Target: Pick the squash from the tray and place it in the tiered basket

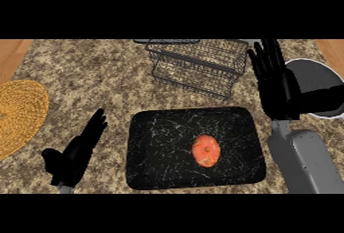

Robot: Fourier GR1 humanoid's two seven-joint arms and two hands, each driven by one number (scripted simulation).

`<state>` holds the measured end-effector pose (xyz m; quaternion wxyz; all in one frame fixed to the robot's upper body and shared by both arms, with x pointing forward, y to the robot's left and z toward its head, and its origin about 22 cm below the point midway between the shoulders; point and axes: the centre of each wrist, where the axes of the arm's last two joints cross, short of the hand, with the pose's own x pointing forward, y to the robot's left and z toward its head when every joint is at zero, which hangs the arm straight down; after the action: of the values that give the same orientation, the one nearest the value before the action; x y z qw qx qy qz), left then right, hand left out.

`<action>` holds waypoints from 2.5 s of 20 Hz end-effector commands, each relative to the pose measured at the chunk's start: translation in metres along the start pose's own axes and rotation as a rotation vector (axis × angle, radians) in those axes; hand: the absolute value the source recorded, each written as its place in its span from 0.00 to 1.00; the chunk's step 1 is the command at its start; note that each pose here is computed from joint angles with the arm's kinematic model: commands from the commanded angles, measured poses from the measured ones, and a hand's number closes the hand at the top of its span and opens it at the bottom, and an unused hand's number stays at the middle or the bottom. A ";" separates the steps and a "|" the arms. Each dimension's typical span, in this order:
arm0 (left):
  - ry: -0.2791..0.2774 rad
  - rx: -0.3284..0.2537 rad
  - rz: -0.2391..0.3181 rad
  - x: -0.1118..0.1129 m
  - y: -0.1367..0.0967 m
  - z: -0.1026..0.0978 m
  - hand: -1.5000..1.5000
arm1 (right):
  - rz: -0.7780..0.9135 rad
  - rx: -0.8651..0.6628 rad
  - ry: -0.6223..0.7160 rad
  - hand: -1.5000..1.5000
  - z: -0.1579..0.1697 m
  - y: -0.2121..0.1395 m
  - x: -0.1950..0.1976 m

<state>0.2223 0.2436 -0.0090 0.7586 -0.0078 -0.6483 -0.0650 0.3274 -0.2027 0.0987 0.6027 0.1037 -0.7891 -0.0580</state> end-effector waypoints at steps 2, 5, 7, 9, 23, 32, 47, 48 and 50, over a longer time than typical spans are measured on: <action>-0.052 -0.032 -0.035 -0.006 -0.008 -0.007 0.50 | 0.103 -0.064 0.078 0.00 -0.007 0.043 -0.019; -0.144 -0.058 -0.049 0.021 -0.003 -0.030 0.50 | 0.250 -0.115 0.159 0.00 0.013 0.088 -0.069; -0.126 -0.075 -0.046 0.017 -0.004 -0.026 0.50 | 0.620 -0.183 0.202 0.00 0.026 0.023 -0.091; -0.139 -0.110 -0.044 0.013 -0.018 -0.034 0.50 | 0.353 -0.259 0.262 0.00 0.036 0.084 -0.105; -0.096 -0.053 -0.047 -0.008 0.003 -0.033 0.50 | 0.999 -0.013 0.293 0.00 0.034 0.066 -0.096; -0.094 -0.056 -0.035 -0.004 0.005 -0.038 0.50 | 1.401 0.300 0.605 0.00 0.024 0.097 -0.079; -0.119 -0.054 -0.035 -0.003 0.008 -0.046 0.50 | 1.625 0.121 0.817 0.00 0.024 0.175 -0.008; -0.122 -0.064 -0.029 -0.003 0.008 -0.035 0.50 | 1.633 0.134 0.871 0.00 0.034 0.170 -0.026; -0.125 -0.048 -0.030 0.001 0.006 -0.046 0.50 | 1.642 0.129 0.923 0.00 0.032 0.168 -0.036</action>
<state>0.2609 0.2459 -0.0202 0.7193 -0.0213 -0.6883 -0.0913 0.2910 -0.0365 0.1124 0.6526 -0.3739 -0.4383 0.4922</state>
